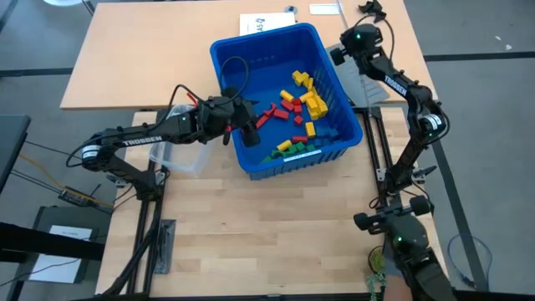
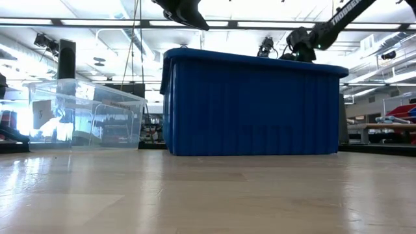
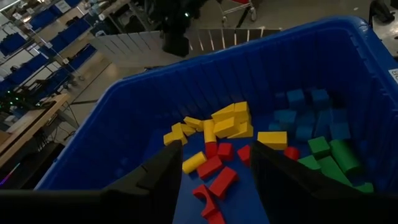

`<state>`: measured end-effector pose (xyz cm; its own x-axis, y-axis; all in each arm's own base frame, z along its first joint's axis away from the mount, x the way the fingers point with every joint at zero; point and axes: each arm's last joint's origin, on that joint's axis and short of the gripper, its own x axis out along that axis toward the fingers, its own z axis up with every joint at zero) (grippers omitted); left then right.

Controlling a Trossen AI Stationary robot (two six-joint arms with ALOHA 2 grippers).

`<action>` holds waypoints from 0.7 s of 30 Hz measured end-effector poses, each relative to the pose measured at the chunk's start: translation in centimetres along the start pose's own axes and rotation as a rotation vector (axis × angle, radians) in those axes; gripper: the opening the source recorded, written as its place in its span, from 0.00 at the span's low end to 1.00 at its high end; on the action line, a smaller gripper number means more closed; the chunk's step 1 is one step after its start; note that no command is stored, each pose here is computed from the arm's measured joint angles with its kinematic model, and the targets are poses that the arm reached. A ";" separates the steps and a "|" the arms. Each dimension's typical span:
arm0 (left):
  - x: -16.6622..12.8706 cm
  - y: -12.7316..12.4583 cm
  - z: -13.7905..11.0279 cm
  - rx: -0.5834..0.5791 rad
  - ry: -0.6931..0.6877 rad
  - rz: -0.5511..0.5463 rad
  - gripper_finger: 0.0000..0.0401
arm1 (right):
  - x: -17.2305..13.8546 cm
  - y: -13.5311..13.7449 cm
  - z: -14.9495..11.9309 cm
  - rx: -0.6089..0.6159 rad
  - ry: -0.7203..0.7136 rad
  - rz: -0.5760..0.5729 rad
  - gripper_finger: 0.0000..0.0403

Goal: Sort blocks
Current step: Remove the bin divider

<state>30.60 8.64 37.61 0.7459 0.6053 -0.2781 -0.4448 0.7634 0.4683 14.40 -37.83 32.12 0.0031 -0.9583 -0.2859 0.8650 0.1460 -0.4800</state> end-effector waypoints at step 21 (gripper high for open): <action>0.0 0.1 0.0 0.003 0.001 0.005 0.49 | 4.0 1.5 -3.4 0.026 -0.152 -0.080 0.02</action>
<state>30.55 8.79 37.62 0.7432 0.6090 -0.2771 -0.4466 0.7599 0.4723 14.00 -40.64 27.41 0.0084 -0.9930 -0.1177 0.8782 0.0636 -0.4741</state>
